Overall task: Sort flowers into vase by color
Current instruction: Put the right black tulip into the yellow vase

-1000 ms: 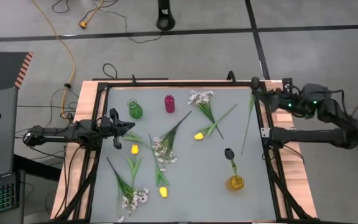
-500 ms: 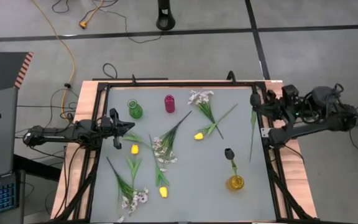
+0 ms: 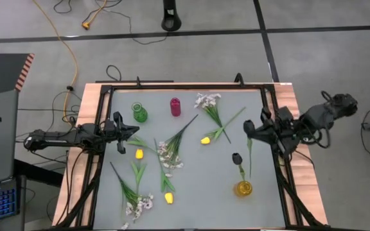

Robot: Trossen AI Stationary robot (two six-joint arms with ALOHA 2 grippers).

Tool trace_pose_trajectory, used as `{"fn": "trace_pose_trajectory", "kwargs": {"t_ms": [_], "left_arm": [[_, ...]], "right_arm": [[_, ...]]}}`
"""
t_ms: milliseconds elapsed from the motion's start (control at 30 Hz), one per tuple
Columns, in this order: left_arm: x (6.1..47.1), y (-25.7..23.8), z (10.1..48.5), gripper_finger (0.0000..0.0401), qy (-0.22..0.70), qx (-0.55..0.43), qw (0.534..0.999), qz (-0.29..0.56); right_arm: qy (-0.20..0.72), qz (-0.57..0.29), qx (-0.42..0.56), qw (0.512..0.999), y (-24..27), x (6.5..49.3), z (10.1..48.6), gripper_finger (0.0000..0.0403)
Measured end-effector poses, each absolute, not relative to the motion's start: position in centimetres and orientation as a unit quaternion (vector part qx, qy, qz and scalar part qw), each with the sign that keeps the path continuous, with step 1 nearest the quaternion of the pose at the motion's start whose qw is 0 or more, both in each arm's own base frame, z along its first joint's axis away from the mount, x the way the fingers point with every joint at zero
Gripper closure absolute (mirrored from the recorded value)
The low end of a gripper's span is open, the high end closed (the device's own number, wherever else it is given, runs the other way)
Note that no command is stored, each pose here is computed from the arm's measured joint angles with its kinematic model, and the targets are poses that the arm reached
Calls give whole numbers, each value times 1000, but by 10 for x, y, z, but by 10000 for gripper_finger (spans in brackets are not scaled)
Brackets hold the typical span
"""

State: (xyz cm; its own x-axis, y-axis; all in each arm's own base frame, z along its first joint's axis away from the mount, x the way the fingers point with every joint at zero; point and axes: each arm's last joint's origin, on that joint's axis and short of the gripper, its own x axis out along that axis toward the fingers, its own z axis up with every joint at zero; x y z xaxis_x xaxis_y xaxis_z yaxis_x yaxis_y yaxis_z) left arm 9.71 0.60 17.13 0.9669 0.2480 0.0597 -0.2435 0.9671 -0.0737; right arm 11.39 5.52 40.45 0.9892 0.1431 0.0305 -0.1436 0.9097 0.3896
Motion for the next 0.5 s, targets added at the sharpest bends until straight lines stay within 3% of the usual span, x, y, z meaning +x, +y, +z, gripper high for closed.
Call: {"fn": "trace_pose_trajectory", "kwargs": {"t_ms": [500], "left_arm": [[97, 6, 171, 401, -36, -50, 990, 123]], "right_arm": [[21, 18, 142, 989, 111, 109, 392, 374]]}}
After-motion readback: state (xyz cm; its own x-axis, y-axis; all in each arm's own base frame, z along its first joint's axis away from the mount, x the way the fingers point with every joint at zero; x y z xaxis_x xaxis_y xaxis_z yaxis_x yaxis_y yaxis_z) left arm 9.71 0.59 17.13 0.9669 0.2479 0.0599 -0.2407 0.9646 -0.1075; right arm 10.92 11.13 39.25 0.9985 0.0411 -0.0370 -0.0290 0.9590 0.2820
